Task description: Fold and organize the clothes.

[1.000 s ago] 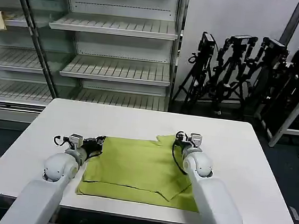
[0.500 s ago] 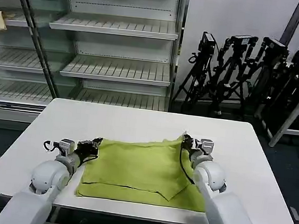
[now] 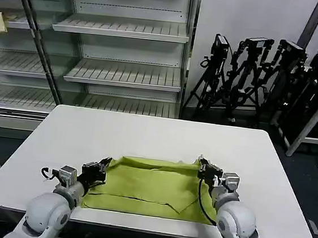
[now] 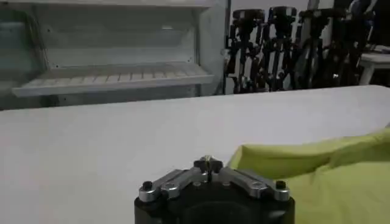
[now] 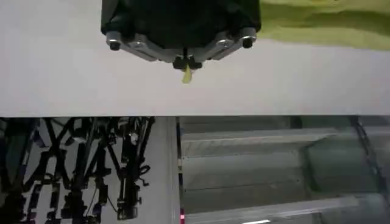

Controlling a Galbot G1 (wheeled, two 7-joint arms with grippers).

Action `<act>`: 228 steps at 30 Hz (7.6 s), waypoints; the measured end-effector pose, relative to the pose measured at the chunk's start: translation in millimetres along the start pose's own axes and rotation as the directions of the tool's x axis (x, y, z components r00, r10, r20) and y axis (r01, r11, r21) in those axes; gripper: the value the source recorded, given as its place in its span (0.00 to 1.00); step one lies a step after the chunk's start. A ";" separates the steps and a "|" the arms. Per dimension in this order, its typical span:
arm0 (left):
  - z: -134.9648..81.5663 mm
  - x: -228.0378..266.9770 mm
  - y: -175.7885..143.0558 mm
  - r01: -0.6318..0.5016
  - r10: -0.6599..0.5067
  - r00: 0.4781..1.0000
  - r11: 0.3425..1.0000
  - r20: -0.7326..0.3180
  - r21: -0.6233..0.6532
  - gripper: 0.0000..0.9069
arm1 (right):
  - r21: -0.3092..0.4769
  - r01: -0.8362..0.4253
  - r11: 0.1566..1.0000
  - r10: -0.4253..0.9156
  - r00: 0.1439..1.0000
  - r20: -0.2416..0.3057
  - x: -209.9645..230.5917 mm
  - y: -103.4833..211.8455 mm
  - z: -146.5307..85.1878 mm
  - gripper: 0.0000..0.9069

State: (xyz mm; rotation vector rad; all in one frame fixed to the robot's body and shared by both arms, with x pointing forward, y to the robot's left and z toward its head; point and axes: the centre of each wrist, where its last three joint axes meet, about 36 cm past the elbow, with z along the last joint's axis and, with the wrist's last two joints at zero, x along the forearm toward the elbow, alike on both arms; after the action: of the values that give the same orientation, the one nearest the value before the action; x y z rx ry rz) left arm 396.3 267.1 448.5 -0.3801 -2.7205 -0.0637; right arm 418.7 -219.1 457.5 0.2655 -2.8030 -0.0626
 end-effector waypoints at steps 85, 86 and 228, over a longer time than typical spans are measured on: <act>39.3 32.2 -59.8 0.266 -0.223 0.957 0.928 -0.185 0.259 0.02 | 0.073 -0.040 0.997 0.035 0.996 0.078 106.5 -3.7 9.0 1.00; 39.7 31.9 -60.7 0.265 -0.221 0.957 0.928 -0.185 0.260 0.02 | 0.073 -0.041 0.996 0.035 0.996 0.079 106.5 -3.6 9.0 1.00; 44.2 17.7 -52.0 0.186 -0.172 0.979 0.974 -0.112 0.132 0.01 | 0.096 -0.080 0.992 0.067 0.988 0.137 116.6 -16.9 1.2 1.00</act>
State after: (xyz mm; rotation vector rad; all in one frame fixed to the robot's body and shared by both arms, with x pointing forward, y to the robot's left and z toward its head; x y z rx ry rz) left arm 349.9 225.9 415.0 -0.0873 -2.6339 0.0603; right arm 312.8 -257.8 491.8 0.1875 -2.9514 0.0825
